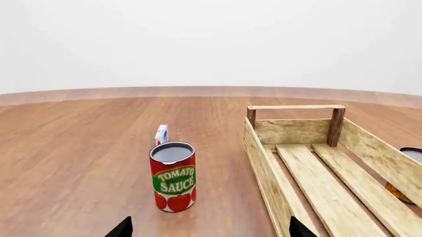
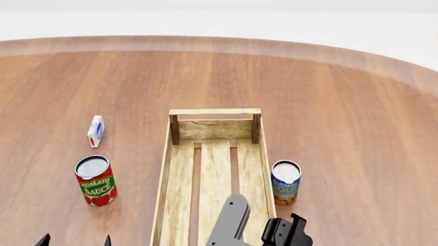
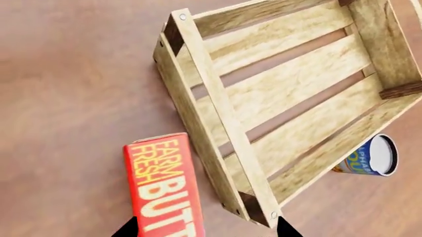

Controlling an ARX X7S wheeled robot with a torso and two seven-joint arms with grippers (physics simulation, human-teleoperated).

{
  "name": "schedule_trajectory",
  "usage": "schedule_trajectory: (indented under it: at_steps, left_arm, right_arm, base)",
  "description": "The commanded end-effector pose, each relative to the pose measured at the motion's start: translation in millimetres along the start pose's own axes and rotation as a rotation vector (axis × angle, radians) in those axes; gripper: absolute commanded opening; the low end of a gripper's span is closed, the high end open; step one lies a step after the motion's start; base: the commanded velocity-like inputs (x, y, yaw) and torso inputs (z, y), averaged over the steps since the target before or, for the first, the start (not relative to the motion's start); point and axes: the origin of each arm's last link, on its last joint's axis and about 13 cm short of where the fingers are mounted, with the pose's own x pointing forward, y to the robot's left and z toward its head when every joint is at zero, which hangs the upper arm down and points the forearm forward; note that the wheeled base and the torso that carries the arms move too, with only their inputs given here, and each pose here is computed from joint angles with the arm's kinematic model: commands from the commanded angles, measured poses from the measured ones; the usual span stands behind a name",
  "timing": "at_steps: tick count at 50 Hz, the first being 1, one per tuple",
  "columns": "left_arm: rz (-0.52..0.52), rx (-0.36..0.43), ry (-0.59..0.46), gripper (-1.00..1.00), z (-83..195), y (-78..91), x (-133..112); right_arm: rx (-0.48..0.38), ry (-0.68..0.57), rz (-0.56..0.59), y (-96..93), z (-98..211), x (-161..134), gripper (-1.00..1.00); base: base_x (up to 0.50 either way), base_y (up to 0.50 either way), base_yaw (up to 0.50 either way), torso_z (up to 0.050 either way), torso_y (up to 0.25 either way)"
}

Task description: Pick up the butter and put it in the tray.

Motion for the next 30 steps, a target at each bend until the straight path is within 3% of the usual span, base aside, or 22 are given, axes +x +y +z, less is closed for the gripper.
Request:
schedule_trajectory:
  at_steps: [1,30]
  left_arm:
    - [0.001,-0.001,0.001,1.00,0,0.2,0]
    - [-0.005,0.003,0.006,1.00,1,-0.7,-1]
  right_arm:
    - [-0.033,0.028,0.025,4.7,-5,6,1.00]
    - [-0.031,0.051,0.082,7.1,-17,34,1.00]
  base:
    - [0.00,0.00,0.00,0.000,0.000]
    - [0.00,0.00,0.00,0.000,0.000]
